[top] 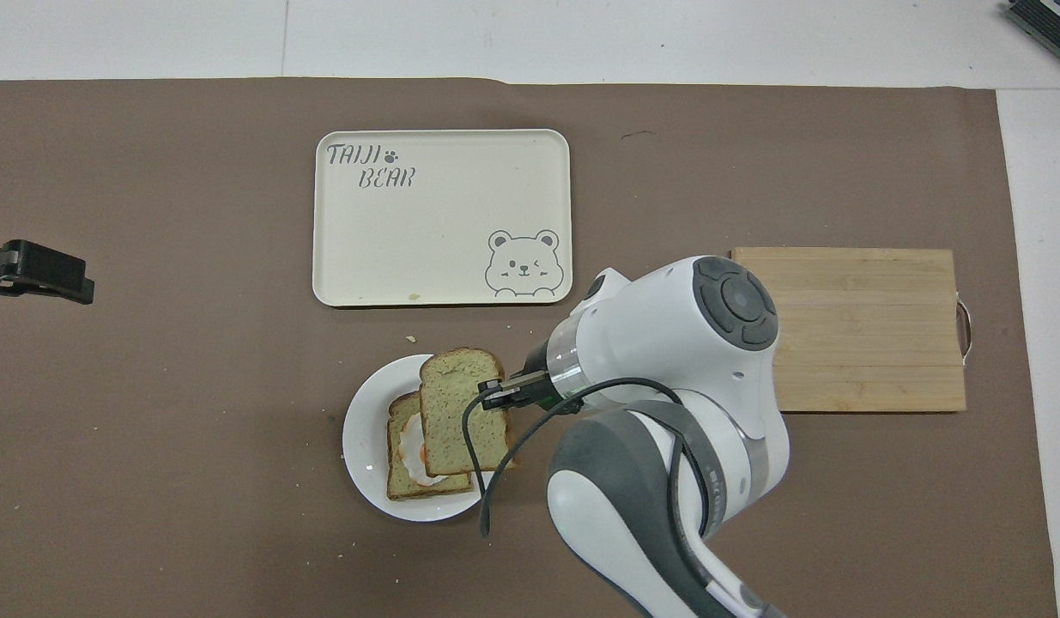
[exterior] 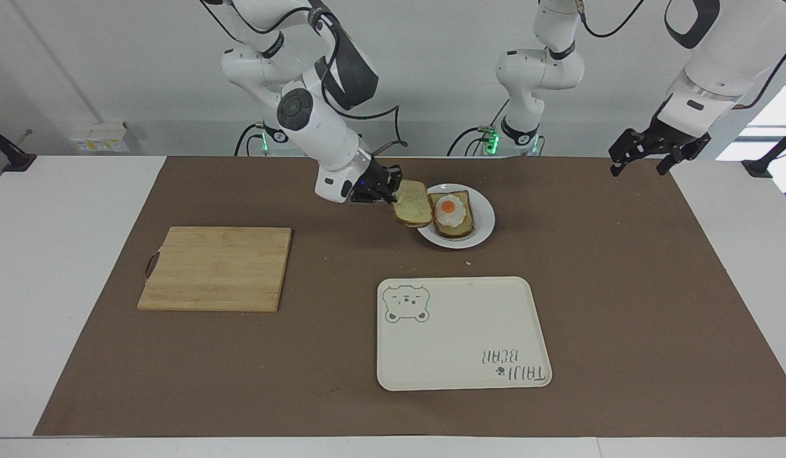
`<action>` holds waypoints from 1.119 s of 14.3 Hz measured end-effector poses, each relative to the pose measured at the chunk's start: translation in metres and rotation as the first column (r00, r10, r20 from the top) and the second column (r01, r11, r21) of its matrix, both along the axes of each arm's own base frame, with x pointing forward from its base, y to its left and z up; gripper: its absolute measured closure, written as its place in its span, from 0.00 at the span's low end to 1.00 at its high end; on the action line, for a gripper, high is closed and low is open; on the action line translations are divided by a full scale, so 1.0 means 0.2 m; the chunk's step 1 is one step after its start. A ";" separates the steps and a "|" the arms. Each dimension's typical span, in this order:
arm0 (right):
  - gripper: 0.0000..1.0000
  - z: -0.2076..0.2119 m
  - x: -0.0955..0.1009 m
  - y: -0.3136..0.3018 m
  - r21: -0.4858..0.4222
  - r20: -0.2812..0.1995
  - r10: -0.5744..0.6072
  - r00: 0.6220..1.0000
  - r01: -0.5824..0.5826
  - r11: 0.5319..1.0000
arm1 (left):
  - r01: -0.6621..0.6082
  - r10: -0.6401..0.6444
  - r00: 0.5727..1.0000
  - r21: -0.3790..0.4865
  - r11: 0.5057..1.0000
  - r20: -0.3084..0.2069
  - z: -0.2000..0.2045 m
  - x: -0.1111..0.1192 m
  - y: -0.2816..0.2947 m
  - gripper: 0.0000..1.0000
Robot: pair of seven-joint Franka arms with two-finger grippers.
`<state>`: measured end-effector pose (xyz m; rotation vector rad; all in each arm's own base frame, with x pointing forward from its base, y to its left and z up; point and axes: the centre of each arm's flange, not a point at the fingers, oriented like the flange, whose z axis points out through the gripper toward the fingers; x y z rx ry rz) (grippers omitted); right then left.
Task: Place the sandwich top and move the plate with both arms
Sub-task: 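Carry the bread slice with the right gripper over the egg toast, then lower the bread onto the egg toast and open the right gripper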
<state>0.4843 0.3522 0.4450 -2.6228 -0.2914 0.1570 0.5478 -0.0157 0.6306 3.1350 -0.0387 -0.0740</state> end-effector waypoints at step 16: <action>0.94 -0.54 -0.16 0.35 -0.012 -0.022 -0.080 0.997 0.080 0.997 | 0.000 0.000 1.000 0.000 1.000 0.000 0.00 0.00 0.00 0.00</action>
